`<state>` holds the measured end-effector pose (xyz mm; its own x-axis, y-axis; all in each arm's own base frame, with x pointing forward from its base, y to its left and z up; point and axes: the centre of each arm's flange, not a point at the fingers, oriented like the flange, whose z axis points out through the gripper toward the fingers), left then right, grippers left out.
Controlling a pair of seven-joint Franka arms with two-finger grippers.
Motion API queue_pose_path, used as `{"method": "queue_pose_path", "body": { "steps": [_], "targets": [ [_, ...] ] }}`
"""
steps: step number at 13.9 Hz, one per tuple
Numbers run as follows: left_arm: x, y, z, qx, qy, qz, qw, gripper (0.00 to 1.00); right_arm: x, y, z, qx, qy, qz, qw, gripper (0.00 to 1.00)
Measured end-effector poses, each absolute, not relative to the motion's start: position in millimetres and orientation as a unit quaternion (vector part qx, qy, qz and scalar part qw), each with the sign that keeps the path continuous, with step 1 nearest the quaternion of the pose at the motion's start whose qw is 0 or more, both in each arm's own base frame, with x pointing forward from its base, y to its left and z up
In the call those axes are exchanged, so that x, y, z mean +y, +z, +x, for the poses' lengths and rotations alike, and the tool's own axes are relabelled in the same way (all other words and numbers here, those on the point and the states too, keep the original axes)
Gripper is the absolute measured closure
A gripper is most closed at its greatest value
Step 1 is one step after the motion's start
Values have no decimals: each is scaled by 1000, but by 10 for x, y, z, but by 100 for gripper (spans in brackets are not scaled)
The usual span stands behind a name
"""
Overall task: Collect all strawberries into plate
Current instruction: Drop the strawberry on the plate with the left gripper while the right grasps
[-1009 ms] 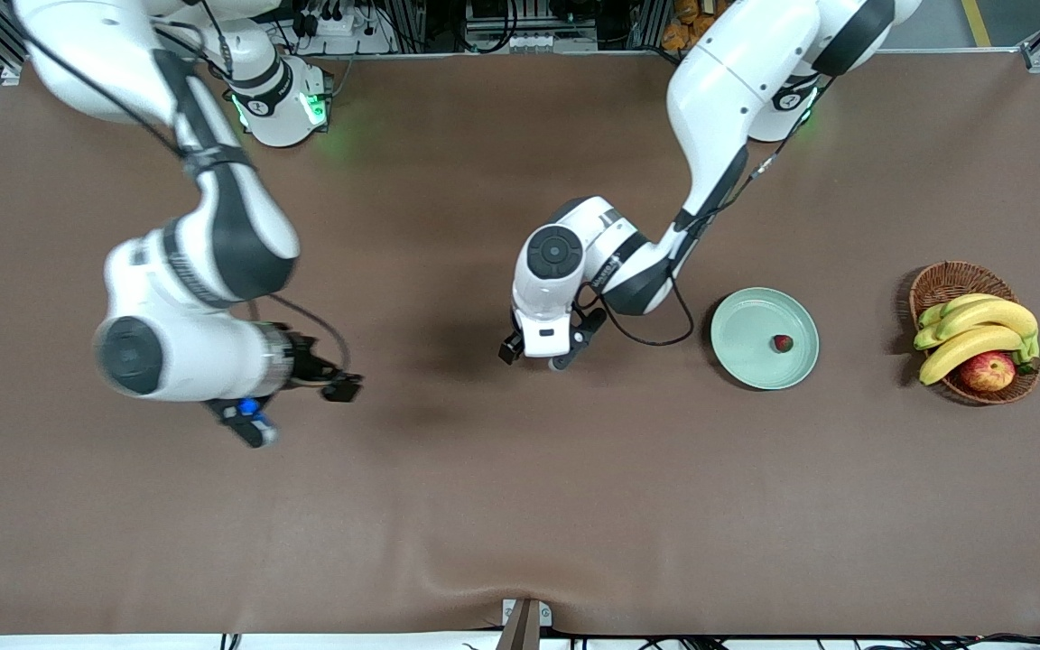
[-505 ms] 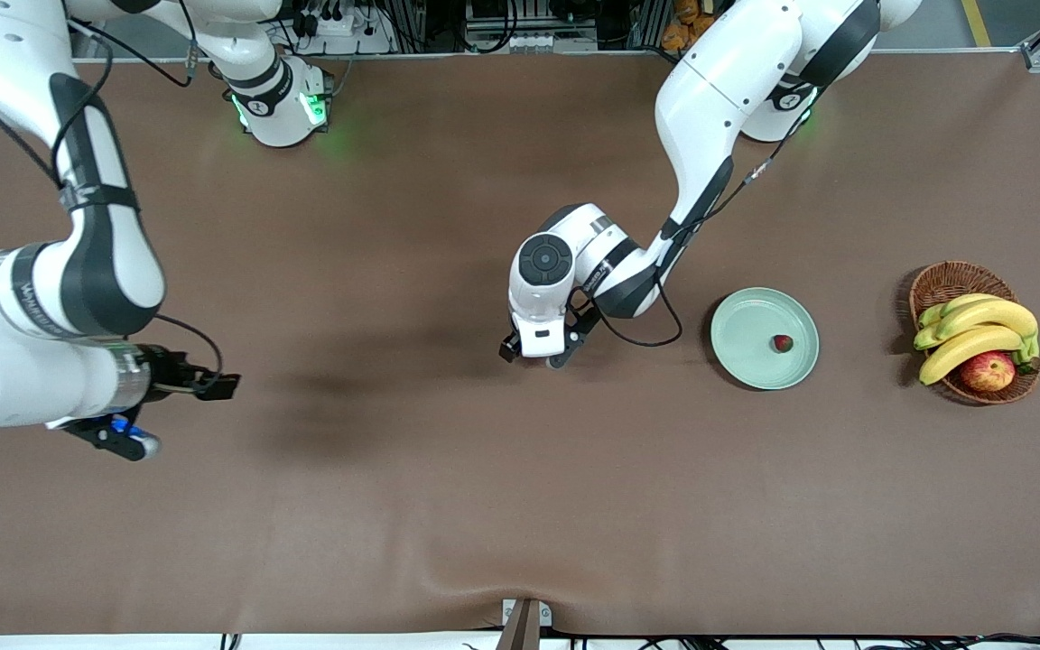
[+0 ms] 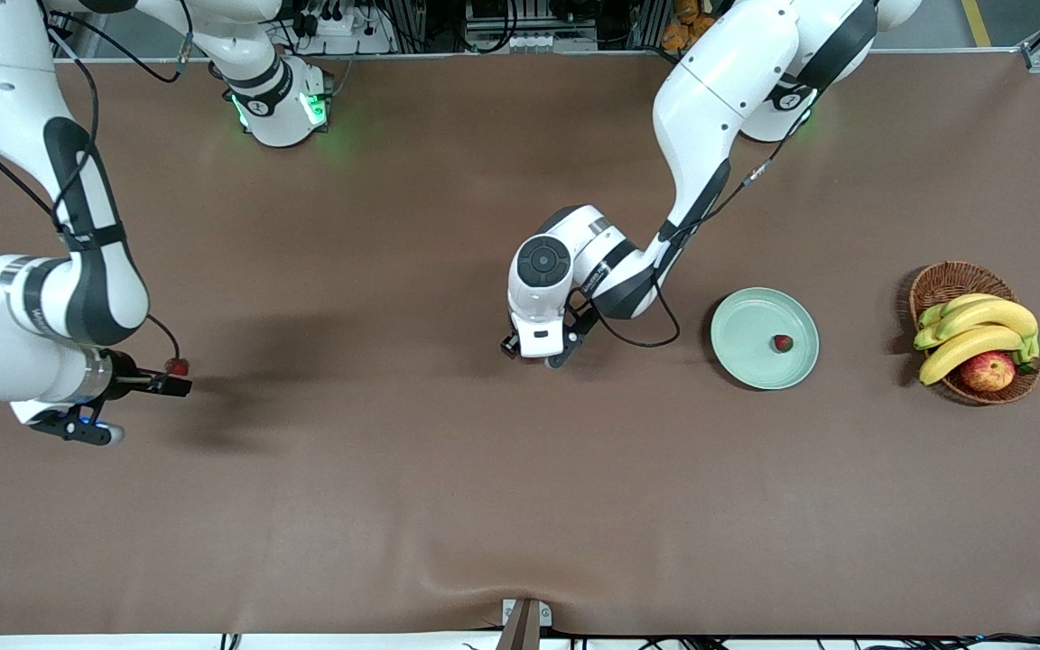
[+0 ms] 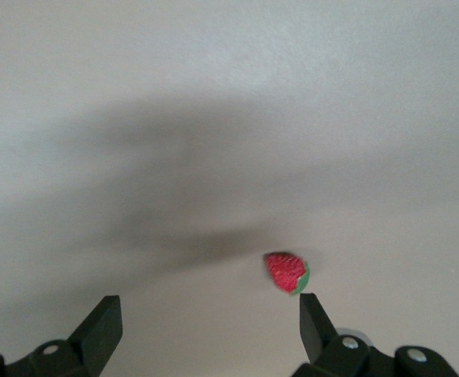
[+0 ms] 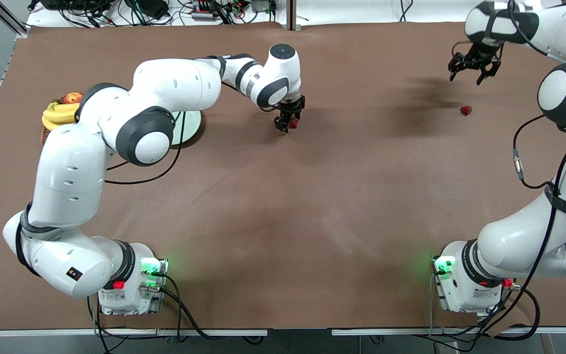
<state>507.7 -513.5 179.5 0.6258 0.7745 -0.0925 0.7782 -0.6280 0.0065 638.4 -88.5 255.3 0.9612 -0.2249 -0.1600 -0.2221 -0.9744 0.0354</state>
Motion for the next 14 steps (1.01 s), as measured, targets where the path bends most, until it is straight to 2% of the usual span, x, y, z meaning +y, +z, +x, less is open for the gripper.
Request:
{"method": "queue_pose_path", "body": {
  "steps": [3,6,10,12,13,14],
  "targets": [
    [-5153,1805,5073,426,-39,903,25,66,-915,2322,6236,-112,-84,990,14,0],
    [-5127,1889,5180,429,-32,902,34,68,-1043,2199,6115,-119,-95,988,20,0],
    [-4563,2429,5773,472,-13,880,42,68,-1143,2117,6036,-121,-97,988,24,3],
    [-4029,2753,6082,488,-10,872,27,68,-1198,2111,6029,-112,-95,989,26,9],
    [-3761,2891,6181,491,-7,871,23,68,-1238,2103,6019,-107,-95,989,27,17],
    [-3506,3011,6226,491,-4,871,20,68,-1272,2089,6010,-106,-95,989,27,30]
  ]
}}
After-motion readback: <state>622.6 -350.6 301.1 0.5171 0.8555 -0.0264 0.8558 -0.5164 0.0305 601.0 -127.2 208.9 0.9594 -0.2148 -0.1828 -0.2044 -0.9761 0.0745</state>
